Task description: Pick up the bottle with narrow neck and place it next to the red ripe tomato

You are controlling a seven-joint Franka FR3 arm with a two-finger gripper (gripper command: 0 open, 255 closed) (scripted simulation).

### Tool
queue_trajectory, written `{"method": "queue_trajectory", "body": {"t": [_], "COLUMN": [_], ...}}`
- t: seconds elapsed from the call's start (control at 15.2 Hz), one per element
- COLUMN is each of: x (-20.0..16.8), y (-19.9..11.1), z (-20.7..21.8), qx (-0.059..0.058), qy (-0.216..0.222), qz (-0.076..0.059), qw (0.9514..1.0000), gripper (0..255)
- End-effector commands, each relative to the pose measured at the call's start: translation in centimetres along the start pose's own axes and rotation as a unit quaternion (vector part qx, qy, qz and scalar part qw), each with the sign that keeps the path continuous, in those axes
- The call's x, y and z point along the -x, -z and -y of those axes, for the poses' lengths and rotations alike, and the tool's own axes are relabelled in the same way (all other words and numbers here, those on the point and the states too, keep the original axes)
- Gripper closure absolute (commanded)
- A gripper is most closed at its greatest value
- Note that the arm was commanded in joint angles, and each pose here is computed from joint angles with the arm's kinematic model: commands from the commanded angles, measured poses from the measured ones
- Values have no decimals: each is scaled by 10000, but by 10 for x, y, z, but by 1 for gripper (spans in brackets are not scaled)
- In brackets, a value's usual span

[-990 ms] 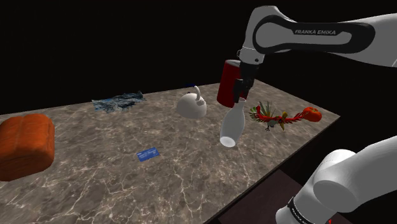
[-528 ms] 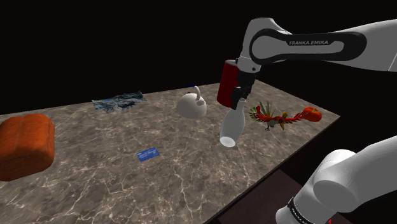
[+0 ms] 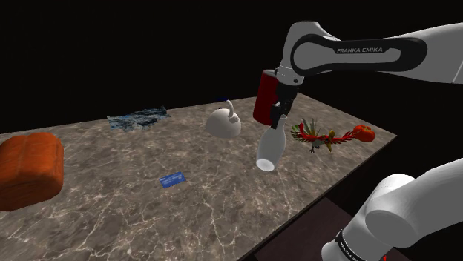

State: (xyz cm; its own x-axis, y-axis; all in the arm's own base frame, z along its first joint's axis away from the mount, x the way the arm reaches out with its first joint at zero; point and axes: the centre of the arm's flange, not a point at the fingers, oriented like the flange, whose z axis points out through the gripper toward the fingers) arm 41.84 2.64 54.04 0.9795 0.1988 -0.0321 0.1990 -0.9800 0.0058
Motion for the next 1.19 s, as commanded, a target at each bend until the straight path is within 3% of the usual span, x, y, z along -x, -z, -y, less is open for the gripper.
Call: {"method": "queue_trajectory", "body": {"t": [0.0, 0.46, 1.12], "x": [0, 0, 2], "y": [0, 0, 52], "z": [0, 0, 0], "qx": [0, 0, 0], "qy": [0, 0, 0], "qz": [3, 3, 3], "qw": [10000, 10000, 10000], "gripper": [255, 255, 255]}}
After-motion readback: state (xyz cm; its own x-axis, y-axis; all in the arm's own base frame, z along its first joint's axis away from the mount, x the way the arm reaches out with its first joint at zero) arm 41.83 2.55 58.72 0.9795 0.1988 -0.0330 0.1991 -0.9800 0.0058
